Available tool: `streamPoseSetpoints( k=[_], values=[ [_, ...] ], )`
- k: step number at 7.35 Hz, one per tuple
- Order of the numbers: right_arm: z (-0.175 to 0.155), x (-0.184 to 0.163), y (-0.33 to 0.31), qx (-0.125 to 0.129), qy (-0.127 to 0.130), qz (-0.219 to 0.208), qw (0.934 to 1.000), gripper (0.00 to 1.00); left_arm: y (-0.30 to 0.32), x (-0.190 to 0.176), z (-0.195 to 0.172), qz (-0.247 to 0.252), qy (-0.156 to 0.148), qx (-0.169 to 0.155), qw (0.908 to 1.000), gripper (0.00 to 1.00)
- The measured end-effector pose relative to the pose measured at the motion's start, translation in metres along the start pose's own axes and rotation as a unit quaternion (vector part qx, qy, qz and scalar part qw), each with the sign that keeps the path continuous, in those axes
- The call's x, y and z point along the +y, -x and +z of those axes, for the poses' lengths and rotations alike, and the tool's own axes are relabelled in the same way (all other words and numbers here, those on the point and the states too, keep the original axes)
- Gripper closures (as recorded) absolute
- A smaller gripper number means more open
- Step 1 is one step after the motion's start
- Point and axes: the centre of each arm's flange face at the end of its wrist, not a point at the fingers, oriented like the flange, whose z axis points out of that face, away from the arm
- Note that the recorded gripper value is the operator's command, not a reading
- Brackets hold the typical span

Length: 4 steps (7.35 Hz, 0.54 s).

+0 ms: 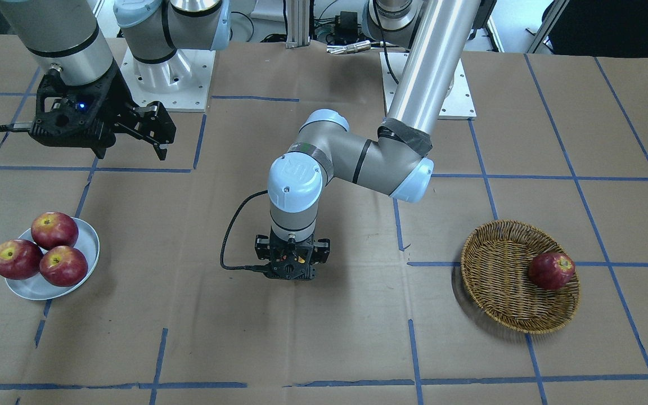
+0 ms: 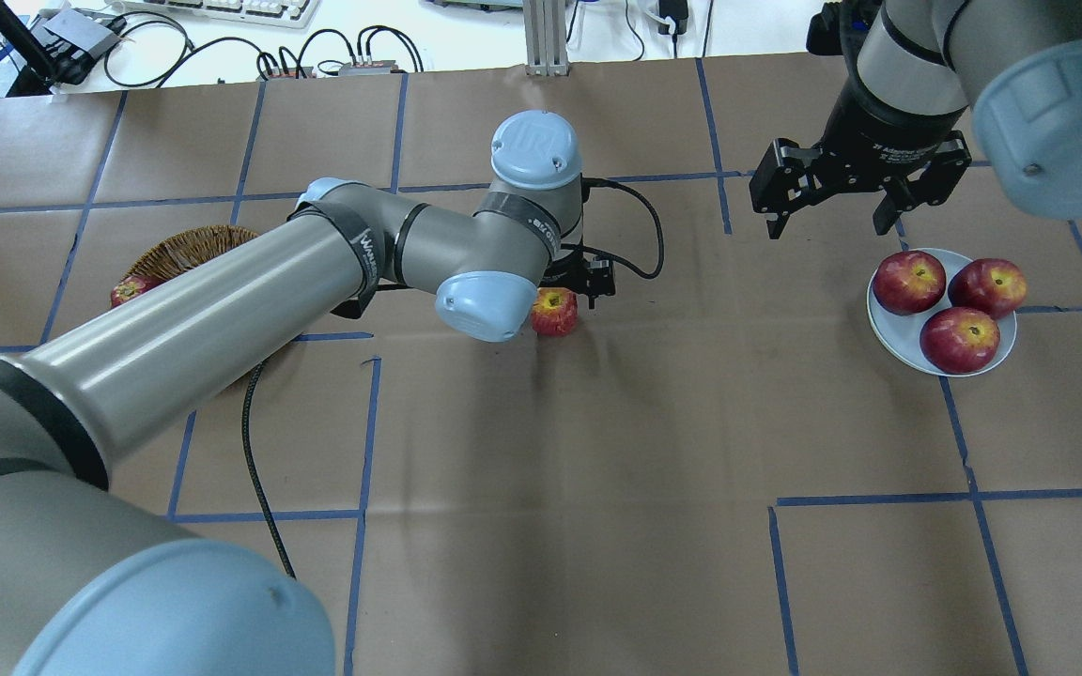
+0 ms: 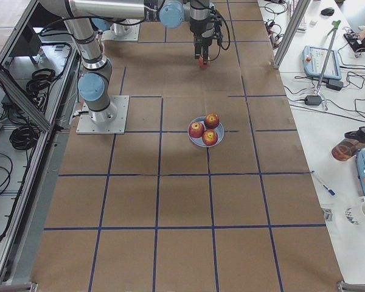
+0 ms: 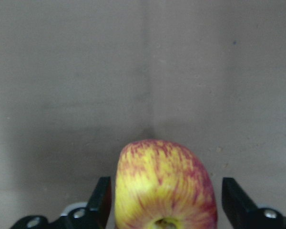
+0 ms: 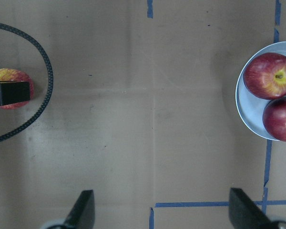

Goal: Transfer apple from basket to plate
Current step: 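Open the left gripper to set the apple down and withdraw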

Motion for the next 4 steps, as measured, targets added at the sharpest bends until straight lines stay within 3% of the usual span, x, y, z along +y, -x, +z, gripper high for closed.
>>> streamPoseSetpoints(
  k=[4],
  values=[
    [-0.003, -0.004, 0.002, 0.001, -0.011, -0.001, 0.9999, 0.00, 0.092, 0.028, -0.157, 0.048, 0.015, -0.011, 0.9987, 0.01]
  ],
)
